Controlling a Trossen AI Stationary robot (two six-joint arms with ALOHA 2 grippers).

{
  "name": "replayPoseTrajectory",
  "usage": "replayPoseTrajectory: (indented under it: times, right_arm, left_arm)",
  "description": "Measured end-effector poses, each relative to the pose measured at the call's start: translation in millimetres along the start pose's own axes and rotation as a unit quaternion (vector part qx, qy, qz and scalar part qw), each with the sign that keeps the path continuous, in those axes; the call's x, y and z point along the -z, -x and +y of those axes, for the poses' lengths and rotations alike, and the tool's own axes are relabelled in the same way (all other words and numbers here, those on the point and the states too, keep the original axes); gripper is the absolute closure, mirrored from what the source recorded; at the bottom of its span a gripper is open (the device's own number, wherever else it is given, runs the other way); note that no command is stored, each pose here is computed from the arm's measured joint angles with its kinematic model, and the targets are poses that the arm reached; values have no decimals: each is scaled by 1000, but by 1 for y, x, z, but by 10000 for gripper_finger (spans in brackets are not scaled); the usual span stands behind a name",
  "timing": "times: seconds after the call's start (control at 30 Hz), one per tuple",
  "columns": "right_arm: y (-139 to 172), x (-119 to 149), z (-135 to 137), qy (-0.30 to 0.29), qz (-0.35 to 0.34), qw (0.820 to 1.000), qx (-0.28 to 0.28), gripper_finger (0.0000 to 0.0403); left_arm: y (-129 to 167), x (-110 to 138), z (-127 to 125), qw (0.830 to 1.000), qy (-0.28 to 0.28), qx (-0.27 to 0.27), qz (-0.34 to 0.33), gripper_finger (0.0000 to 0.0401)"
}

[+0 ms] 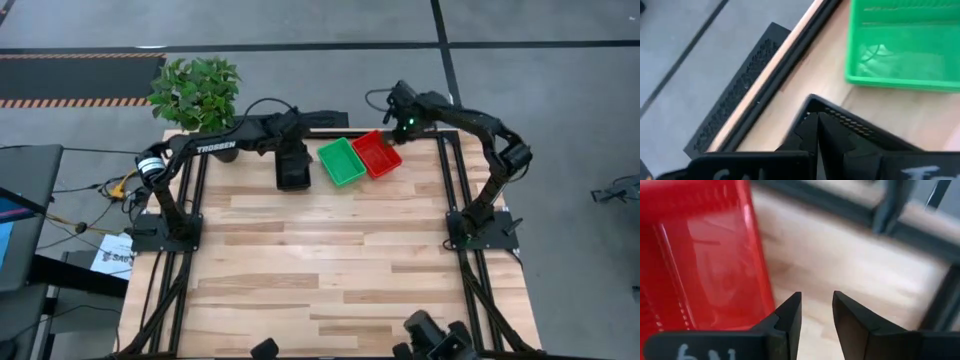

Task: Stack baskets by color
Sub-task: Adjust the bins

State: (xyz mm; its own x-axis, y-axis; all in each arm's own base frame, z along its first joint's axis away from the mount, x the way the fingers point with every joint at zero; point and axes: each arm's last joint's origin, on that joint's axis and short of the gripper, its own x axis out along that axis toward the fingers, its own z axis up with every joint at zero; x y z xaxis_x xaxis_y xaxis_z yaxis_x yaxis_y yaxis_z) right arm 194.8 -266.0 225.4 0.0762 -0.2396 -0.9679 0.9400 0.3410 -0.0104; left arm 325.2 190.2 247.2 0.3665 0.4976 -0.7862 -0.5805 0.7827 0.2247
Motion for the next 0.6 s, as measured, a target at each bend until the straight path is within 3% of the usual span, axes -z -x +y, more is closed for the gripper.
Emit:
replayPoseTrajectory:
  times: [0.2,0.4,0.6]
  right_arm:
    - [-24,27,22,4,27,1000,-2,280]
    - [-21,40,58,22,11,999,-23,282]
    - [-16,51,85,43,0,998,-44,282]
  left_arm:
    - [32,-20,-19,1000,10,21,3,401]
    - [62,-29,-35,999,-22,29,20,401]
    - [82,-33,-44,999,-15,25,30,401]
